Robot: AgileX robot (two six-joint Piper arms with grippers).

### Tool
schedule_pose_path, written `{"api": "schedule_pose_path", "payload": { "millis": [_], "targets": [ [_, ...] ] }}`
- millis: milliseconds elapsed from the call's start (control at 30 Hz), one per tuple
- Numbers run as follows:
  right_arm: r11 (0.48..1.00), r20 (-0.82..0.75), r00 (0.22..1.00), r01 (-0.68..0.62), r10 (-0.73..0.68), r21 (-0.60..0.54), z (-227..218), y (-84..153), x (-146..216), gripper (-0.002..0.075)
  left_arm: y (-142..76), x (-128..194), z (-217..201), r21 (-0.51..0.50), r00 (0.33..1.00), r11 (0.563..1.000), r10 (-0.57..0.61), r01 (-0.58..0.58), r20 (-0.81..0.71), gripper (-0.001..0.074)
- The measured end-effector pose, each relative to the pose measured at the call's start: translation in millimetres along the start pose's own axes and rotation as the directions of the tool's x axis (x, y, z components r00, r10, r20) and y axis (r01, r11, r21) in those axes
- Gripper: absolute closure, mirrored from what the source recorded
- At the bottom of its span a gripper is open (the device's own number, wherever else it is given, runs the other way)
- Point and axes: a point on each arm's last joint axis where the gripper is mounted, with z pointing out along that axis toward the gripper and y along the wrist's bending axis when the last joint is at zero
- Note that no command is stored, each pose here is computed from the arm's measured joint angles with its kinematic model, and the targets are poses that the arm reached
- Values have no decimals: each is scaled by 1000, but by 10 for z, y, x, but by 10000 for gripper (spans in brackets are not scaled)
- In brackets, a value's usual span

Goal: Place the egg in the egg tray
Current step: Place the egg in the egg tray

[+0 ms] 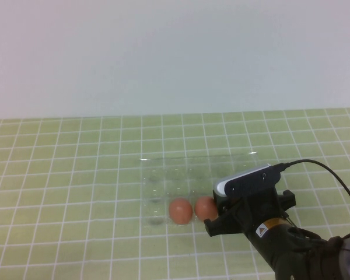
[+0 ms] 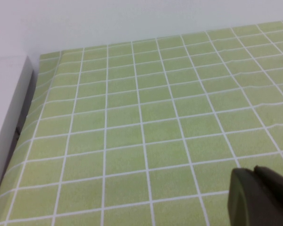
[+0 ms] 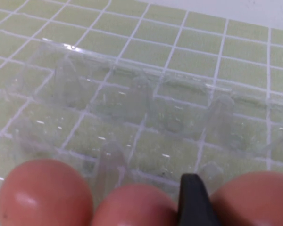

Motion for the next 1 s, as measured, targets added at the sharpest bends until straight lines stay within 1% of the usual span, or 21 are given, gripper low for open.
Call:
{"api": "schedule_pose_path", "payload": {
  "millis": [133,633,1000],
  "targets": [
    [1000,-2,1000,18,-18,3,7,-10,5,333,0,0,0,0,1000,1000,0,0,0,736],
    [1000,-30,999,12,-12,-1,15,-10,30,333,0,0,0,0,1000,1000,2,-2,0,737],
    [1000,-80,996,-23,24,9,18,-13,67,331,0,0,0,0,1000,1000,2,-2,0,736]
  ]
}}
